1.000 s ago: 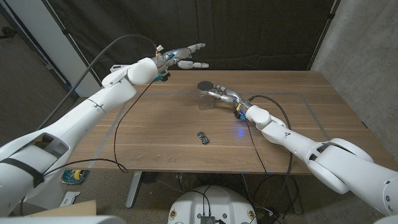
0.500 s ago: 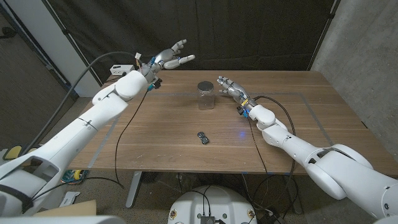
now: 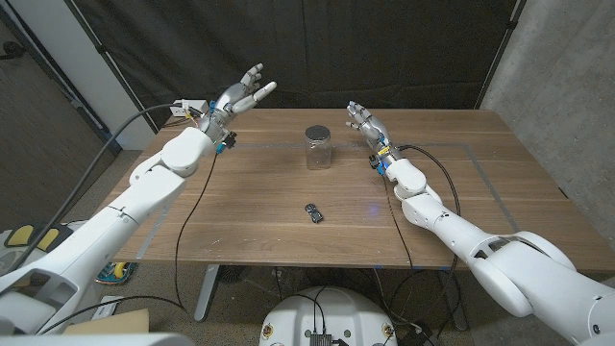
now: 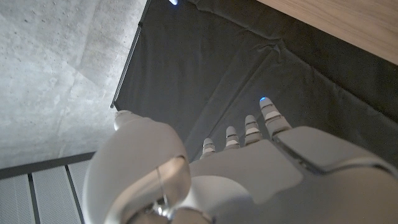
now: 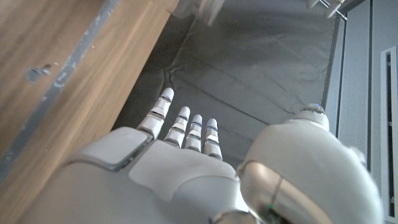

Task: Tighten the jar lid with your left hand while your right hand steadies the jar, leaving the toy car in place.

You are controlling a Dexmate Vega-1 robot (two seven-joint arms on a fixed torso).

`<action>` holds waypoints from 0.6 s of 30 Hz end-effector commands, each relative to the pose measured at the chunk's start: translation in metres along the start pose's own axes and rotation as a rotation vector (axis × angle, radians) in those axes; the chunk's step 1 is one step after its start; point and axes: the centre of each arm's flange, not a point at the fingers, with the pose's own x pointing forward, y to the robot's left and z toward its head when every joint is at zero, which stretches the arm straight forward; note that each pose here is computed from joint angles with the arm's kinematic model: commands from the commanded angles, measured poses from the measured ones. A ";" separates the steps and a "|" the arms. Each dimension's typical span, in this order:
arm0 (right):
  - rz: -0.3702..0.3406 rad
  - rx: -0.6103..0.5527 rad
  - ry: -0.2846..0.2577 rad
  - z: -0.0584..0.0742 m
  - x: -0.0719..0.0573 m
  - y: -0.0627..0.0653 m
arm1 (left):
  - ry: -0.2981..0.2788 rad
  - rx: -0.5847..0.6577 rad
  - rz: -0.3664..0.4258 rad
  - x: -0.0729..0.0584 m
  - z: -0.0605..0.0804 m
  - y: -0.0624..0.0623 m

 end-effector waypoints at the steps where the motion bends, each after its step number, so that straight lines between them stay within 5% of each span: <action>1: -0.091 -0.060 -0.033 0.032 0.001 -0.008 | -0.015 -0.118 0.050 -0.027 -0.024 0.019; 11: -0.189 -0.191 -0.008 0.057 -0.003 -0.021 | -0.004 -0.127 0.102 -0.048 -0.037 0.028; 18: -0.227 -0.208 -0.054 0.075 -0.005 -0.011 | 0.020 -0.145 0.121 -0.059 -0.048 0.035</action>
